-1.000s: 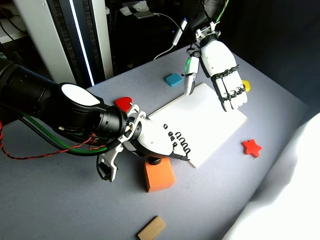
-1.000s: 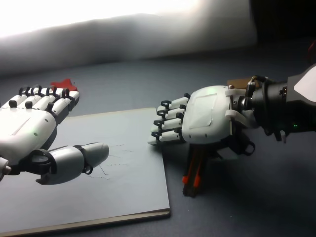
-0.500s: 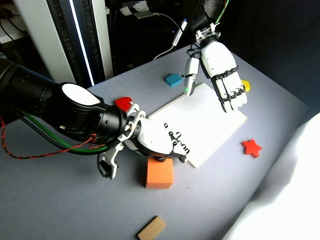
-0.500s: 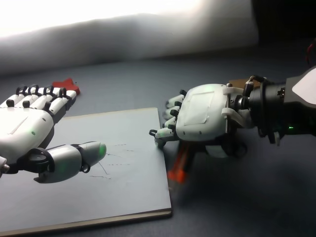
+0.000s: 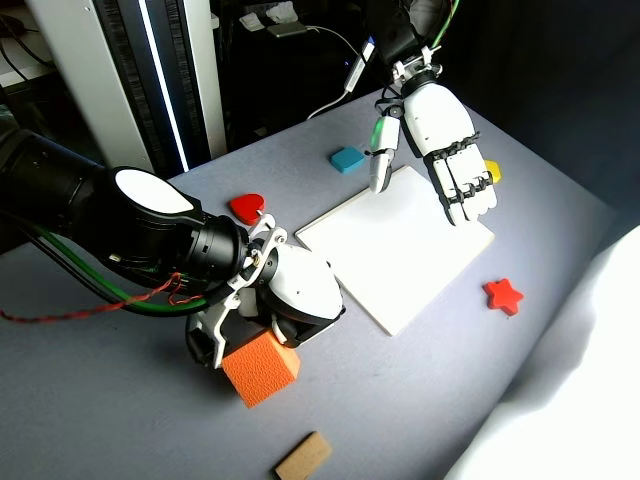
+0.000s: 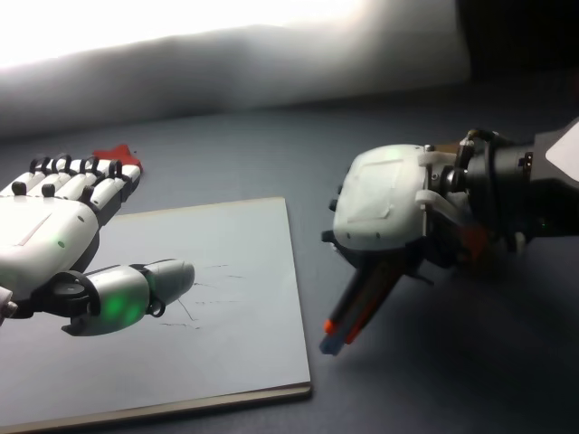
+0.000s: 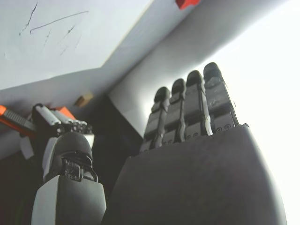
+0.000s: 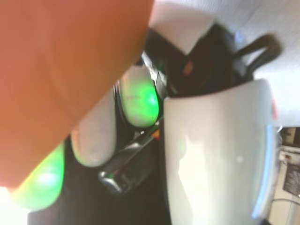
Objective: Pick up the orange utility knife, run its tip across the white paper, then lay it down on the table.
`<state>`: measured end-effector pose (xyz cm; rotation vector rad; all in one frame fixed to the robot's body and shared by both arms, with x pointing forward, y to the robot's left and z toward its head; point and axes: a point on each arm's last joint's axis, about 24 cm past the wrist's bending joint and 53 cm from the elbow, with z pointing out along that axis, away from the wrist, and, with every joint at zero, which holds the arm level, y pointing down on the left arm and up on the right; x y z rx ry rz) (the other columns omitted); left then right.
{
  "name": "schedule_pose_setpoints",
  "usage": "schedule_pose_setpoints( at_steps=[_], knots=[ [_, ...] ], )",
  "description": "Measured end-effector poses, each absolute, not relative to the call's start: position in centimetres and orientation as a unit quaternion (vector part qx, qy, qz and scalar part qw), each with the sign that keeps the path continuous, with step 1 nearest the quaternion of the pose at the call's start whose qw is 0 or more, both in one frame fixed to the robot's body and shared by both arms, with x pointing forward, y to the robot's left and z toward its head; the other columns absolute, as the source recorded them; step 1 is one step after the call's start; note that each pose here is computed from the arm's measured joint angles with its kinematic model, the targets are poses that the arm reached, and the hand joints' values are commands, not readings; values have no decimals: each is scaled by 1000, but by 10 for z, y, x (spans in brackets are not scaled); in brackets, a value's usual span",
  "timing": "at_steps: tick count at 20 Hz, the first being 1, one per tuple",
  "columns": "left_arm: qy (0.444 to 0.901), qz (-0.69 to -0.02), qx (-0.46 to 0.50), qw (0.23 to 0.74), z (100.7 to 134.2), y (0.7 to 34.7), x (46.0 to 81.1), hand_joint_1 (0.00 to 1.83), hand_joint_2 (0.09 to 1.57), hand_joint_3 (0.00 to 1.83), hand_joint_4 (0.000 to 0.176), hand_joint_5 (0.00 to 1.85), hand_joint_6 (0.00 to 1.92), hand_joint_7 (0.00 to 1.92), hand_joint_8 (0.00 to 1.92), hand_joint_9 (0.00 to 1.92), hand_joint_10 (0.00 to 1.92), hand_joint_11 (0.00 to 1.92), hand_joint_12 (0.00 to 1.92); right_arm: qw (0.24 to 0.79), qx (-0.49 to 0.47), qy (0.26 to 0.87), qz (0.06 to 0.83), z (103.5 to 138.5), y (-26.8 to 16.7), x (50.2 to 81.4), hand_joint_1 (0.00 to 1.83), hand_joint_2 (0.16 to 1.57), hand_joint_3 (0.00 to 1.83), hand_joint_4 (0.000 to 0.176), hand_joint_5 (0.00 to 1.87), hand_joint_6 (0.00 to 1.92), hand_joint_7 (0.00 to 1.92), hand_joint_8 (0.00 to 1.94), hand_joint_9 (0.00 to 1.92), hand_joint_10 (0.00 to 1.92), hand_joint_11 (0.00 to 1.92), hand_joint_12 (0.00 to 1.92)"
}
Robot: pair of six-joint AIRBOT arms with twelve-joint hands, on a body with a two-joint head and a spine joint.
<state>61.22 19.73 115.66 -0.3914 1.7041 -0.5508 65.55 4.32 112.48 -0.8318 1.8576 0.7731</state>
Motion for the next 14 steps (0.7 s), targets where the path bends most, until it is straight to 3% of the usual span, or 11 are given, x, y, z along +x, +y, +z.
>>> schedule_pose_setpoints(
  at_steps=[5,10,14],
  knots=[
    [737,-238,-171,609,1157,198,613,0,1188,5,0,0,0,0,0,0,0,0,1,481,-307,750,333,1153,49,660,1357,1040,785,176,1626,1921,1826,1941,1921,1921,1921,1921],
    [735,-230,-176,614,1156,208,620,0,1188,4,0,0,0,0,0,0,0,7,5,538,-236,737,334,1199,46,689,1374,1001,825,176,1569,1921,1788,1941,1921,1921,1921,1921],
    [728,-214,-191,622,1157,231,635,0,1188,3,0,0,0,0,0,0,0,3,3,499,-278,731,373,1210,54,670,1385,995,830,176,1616,1921,1810,1941,1921,1921,1921,1921]
  ],
)
